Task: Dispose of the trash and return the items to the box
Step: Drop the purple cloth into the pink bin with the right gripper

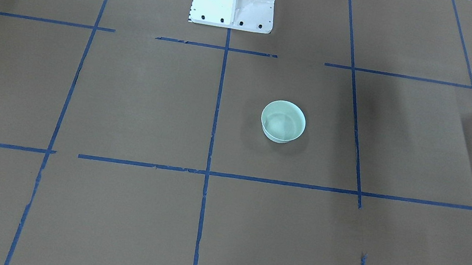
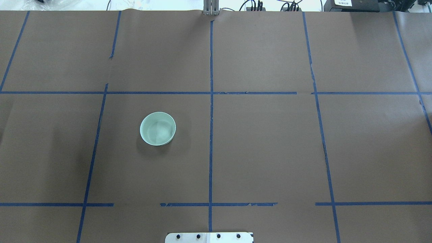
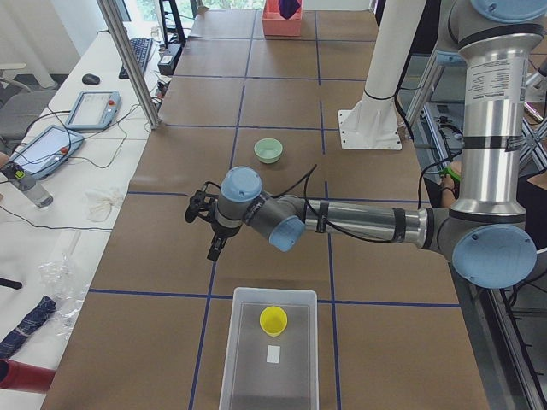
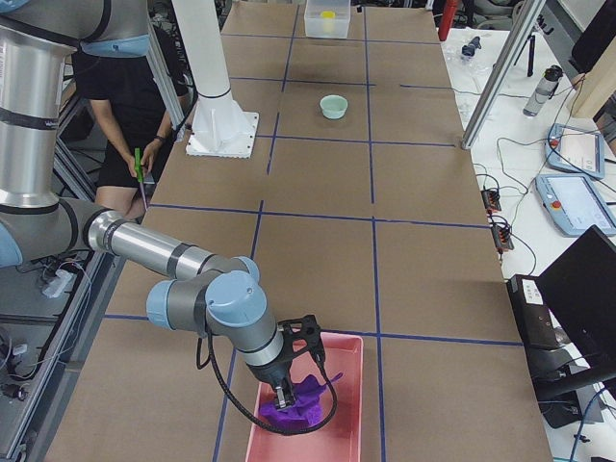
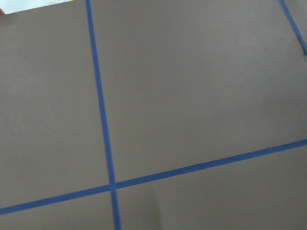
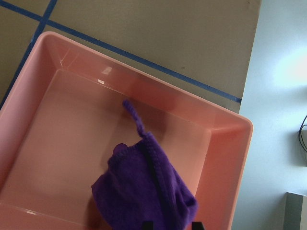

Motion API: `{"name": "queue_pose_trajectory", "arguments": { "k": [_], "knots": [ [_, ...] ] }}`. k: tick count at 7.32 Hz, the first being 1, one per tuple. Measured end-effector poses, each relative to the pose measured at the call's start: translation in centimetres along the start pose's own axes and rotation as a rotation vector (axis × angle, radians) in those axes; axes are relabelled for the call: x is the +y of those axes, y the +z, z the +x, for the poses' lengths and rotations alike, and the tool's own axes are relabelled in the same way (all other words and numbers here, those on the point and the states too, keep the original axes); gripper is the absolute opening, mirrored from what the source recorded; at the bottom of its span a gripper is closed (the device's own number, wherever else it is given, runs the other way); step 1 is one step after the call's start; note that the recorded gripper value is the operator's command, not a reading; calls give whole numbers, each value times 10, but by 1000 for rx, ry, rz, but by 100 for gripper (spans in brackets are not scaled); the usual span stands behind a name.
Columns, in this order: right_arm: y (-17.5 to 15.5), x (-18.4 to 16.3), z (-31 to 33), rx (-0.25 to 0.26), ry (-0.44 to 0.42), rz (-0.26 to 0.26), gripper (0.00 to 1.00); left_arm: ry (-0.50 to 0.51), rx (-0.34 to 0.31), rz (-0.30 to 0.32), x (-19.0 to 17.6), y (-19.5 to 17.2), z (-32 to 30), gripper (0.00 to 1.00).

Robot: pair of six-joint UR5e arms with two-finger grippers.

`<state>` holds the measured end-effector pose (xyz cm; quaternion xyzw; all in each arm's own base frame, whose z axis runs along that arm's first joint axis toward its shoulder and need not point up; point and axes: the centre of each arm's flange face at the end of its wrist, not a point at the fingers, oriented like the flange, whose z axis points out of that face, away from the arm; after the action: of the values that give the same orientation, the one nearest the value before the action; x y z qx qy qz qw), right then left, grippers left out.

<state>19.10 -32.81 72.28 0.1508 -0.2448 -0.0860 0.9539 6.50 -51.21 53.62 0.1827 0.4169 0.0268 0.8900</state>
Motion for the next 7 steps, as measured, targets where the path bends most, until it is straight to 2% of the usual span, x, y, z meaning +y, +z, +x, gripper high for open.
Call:
{"name": "queue_pose_trajectory", "arguments": {
  "k": [1, 3, 5, 7],
  "knots": [
    [1, -5, -5, -41, 75, 13, 100, -26, 36, -17, -4, 12, 39, 100],
    [6, -36, -34, -174, 249, 25, 100, -99, 92, -45, 1, 24, 110, 100],
    [15, -78, -69, -242, 301, -8, 100, -181, 106, -60, 14, 46, 178, 100],
    [24, -118, -105, -274, 324, -45, 100, -246, 125, -76, 23, 68, 237, 99]
  ]
}}
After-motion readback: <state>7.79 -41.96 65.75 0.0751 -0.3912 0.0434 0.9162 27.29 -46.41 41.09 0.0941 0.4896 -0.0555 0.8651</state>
